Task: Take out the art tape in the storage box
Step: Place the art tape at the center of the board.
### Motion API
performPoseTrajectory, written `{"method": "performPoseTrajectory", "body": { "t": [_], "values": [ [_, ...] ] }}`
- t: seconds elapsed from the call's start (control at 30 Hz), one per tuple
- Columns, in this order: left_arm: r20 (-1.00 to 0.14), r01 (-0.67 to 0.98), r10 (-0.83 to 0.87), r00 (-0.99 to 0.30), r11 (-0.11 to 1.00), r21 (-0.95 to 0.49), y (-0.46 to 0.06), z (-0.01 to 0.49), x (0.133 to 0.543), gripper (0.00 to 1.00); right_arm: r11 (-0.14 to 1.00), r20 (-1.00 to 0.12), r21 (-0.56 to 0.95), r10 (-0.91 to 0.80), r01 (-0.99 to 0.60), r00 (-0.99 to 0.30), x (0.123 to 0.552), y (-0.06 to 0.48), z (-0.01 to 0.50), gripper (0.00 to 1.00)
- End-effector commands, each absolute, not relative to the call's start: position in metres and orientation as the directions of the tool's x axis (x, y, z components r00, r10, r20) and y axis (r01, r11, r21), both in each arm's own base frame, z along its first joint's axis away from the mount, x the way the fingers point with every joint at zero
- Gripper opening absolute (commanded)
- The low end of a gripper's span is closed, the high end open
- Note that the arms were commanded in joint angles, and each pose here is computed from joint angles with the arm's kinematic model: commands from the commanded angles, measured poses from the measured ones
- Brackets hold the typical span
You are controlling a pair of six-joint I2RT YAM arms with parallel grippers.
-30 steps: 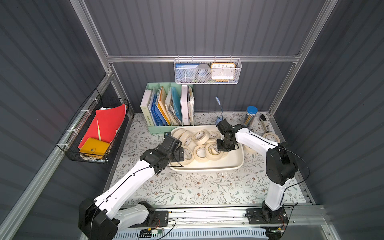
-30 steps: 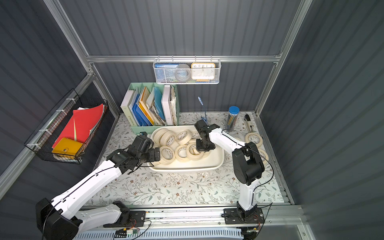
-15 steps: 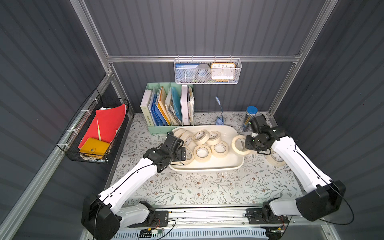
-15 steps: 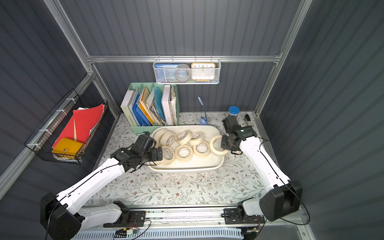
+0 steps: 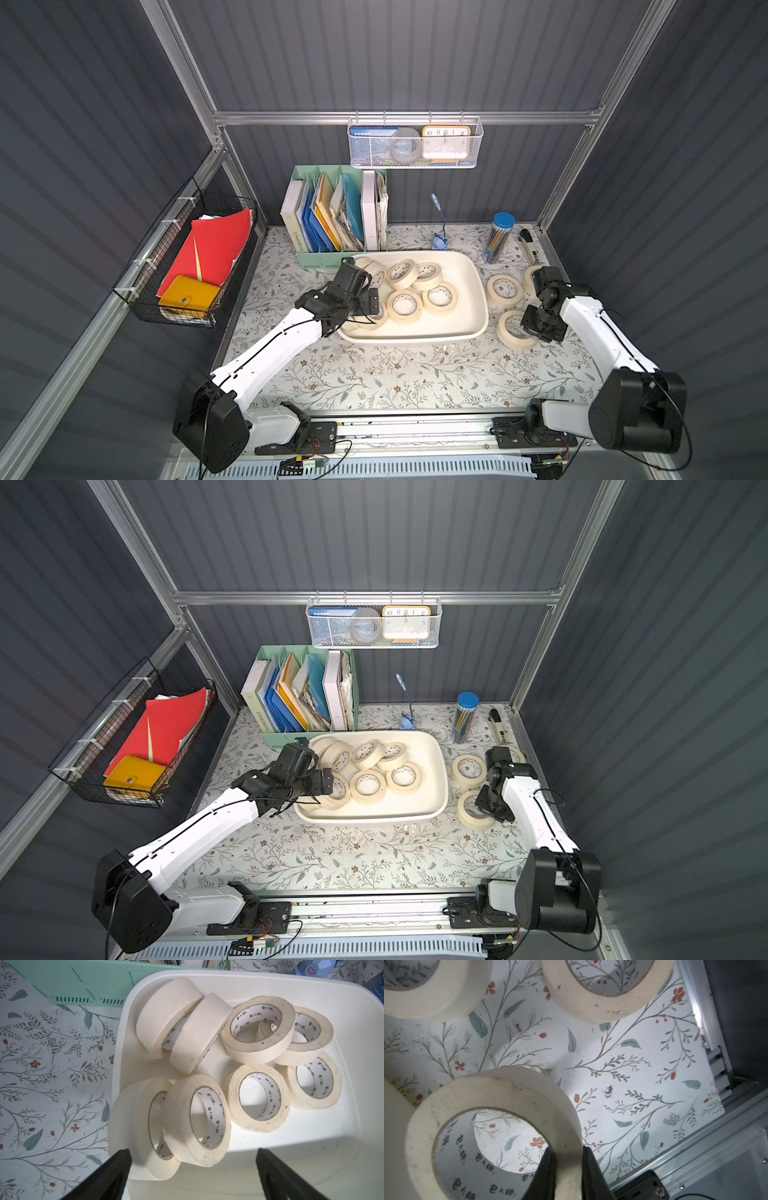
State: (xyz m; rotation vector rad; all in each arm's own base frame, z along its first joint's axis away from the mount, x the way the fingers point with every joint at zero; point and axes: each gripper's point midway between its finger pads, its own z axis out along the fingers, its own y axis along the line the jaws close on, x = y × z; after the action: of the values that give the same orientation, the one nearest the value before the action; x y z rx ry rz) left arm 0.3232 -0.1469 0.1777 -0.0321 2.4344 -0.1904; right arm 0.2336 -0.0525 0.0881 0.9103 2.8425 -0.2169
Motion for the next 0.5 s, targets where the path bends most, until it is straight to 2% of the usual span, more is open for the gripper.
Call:
{"method": "performPoseTrajectory", "body": {
  "t": [0.0,0.47],
  "values": [
    [-0.657,0.047,-0.064,-0.751,0.988,-0.149,-0.148,0.187,0.328,1.0,0.779,-0.22,-0.066,0.598,0.623,-0.771,0.251,-0.058,0.075,0.0],
    [-0.661,0.021,-0.09,-0.745,0.987,-0.158,-0.142,0.19,0.327,1.0,0.729,-0.333,-0.091,0.62,0.679,-0.71,0.292,-0.087,0.034,0.0]
  ]
}}
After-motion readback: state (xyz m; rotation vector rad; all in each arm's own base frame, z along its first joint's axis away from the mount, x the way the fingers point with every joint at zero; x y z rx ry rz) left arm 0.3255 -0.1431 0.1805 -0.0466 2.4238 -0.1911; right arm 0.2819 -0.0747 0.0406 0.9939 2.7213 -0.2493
